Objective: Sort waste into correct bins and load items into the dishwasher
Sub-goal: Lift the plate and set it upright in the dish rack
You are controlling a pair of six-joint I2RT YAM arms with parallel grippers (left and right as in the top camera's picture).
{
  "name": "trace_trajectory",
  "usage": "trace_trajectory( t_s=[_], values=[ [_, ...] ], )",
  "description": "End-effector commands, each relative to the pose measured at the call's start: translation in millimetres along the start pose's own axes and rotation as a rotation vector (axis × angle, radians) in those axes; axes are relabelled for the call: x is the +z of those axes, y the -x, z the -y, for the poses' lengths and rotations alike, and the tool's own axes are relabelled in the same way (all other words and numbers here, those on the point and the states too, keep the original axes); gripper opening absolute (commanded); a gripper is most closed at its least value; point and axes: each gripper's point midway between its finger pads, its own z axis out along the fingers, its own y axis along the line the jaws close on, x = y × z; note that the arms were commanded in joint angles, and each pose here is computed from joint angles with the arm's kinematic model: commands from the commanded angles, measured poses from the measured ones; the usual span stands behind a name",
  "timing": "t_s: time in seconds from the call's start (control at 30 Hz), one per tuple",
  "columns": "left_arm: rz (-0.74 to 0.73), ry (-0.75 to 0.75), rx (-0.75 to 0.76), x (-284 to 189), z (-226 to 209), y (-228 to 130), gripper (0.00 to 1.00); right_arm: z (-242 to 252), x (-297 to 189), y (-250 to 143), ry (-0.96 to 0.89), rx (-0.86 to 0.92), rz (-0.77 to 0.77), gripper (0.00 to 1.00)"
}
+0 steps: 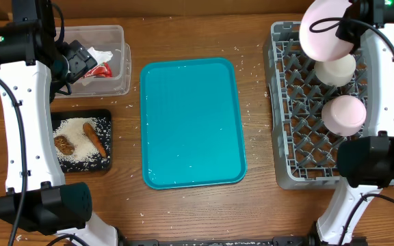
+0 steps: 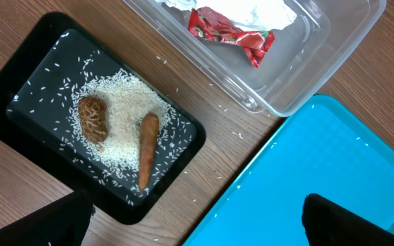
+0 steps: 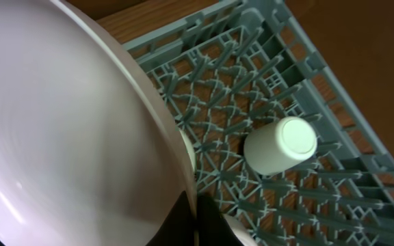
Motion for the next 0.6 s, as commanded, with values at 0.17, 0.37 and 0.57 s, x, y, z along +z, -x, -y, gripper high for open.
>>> trace_trajectory(
  t_s=[0.17, 0.37, 0.57],
  values=[
    [-0.011, 0.007, -0.017, 4, -1, -1, 1.0, 12, 19, -11, -0.227, -0.019, 0.052, 0.04],
    [-0.011, 0.007, -0.017, 4, -1, -1, 1.0, -8, 16, -16, -0.203, -0.047, 0.067, 0.04],
    [-0.011, 0.007, -0.017, 4, -1, -1, 1.0, -28, 11, -23, -0.185, -0.084, 0.079, 0.04]
  ],
)
